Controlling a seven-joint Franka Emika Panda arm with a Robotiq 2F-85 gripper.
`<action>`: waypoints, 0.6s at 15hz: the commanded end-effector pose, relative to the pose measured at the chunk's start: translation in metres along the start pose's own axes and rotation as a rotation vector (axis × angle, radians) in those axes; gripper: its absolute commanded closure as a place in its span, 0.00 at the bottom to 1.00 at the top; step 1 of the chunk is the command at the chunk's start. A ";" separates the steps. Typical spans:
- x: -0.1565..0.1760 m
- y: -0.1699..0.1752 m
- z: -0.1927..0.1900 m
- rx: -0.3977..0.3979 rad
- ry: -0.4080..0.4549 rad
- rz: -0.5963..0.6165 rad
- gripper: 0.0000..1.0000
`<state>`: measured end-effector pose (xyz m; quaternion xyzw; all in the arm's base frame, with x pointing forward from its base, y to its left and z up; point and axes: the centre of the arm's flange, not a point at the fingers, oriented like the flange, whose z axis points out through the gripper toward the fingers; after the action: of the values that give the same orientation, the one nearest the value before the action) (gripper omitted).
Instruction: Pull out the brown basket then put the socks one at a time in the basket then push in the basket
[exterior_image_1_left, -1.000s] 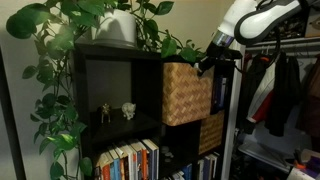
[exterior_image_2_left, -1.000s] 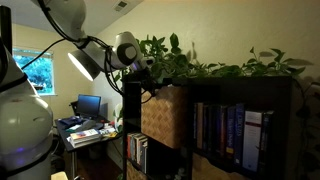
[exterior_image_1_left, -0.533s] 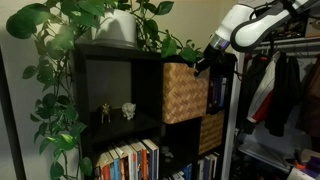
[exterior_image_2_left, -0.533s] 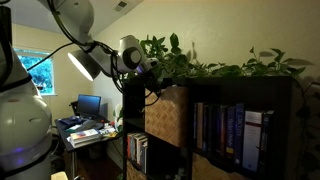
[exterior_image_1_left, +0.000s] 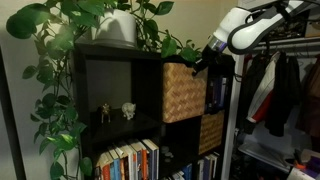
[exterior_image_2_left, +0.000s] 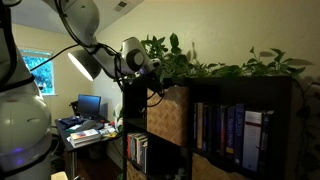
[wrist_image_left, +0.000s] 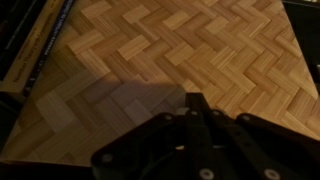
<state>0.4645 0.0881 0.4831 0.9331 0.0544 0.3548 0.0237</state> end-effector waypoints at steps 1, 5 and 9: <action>0.020 0.001 0.007 0.000 0.001 -0.014 0.71; 0.029 -0.005 -0.008 0.003 -0.105 -0.080 0.53; 0.043 -0.006 -0.023 0.070 -0.250 -0.134 0.26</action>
<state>0.4749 0.1022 0.5041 0.9541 0.1015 0.2795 0.0346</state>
